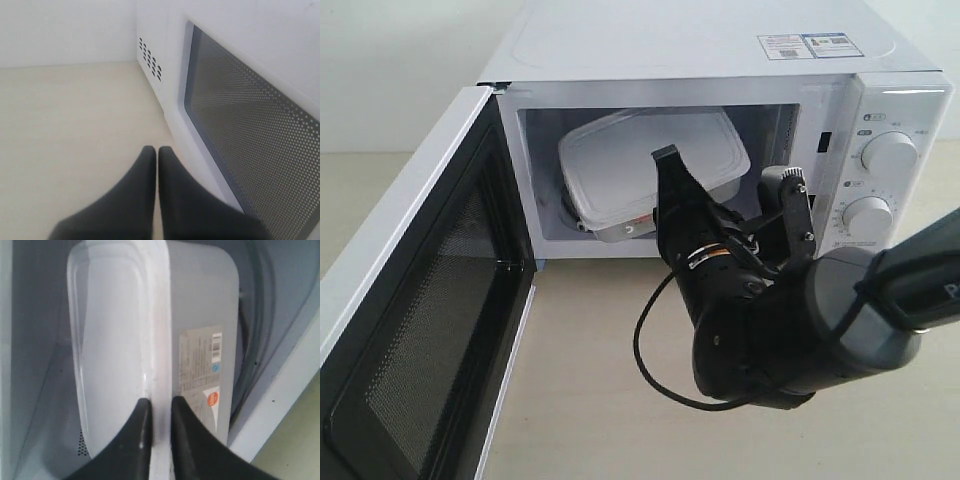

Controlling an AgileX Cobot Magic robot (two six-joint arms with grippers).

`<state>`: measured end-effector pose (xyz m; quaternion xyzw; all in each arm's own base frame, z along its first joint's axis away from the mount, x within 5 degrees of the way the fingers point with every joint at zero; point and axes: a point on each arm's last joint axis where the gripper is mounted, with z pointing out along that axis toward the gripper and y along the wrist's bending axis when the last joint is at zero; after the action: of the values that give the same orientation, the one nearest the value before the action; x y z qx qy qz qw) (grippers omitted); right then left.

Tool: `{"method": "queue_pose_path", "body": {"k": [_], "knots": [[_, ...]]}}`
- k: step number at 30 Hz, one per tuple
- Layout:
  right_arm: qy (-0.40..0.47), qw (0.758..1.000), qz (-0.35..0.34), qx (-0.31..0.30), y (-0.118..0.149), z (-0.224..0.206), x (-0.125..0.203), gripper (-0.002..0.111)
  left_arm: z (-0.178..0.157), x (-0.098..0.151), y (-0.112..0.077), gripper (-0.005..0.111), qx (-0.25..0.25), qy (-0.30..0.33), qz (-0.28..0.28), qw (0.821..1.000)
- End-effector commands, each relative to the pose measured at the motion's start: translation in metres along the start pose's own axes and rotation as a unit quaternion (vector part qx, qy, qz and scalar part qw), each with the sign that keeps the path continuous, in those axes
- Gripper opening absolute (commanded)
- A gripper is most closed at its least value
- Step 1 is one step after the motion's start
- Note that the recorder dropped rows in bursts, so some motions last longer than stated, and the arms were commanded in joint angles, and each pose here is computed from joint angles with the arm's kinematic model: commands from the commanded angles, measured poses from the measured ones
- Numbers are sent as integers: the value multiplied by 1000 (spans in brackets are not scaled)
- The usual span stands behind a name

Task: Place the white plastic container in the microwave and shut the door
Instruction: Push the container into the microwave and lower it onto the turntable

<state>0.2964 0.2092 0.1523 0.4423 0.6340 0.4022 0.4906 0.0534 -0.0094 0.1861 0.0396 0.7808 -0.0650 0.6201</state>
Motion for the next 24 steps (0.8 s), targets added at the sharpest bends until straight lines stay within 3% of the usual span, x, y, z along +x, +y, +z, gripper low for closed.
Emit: {"method": "queue_pose_path", "body": {"k": [1, 6, 11, 16, 22, 24], "knots": [[-3, 1000, 1, -20, 5, 8, 3, 0, 0, 1, 0, 4, -2, 0, -4, 1000], [-2, 1000, 2, -15, 4, 14, 8, 1, 0, 1, 0, 4, -2, 0, -4, 1000], [-8, 1000, -9, -7, -9, 17, 11, 38, 0, 1, 0, 4, -2, 0, -4, 1000], [14, 999, -30, -21, -8, 17, 15, 38, 0, 1, 0, 4, -2, 0, -4, 1000], [38, 990, -112, -72, -12, -10, 2, 38, 0, 1, 0, 4, -2, 0, -4, 1000], [46, 981, -168, -90, -11, -22, -4, 38, 0, 1, 0, 4, -2, 0, -4, 1000]]}}
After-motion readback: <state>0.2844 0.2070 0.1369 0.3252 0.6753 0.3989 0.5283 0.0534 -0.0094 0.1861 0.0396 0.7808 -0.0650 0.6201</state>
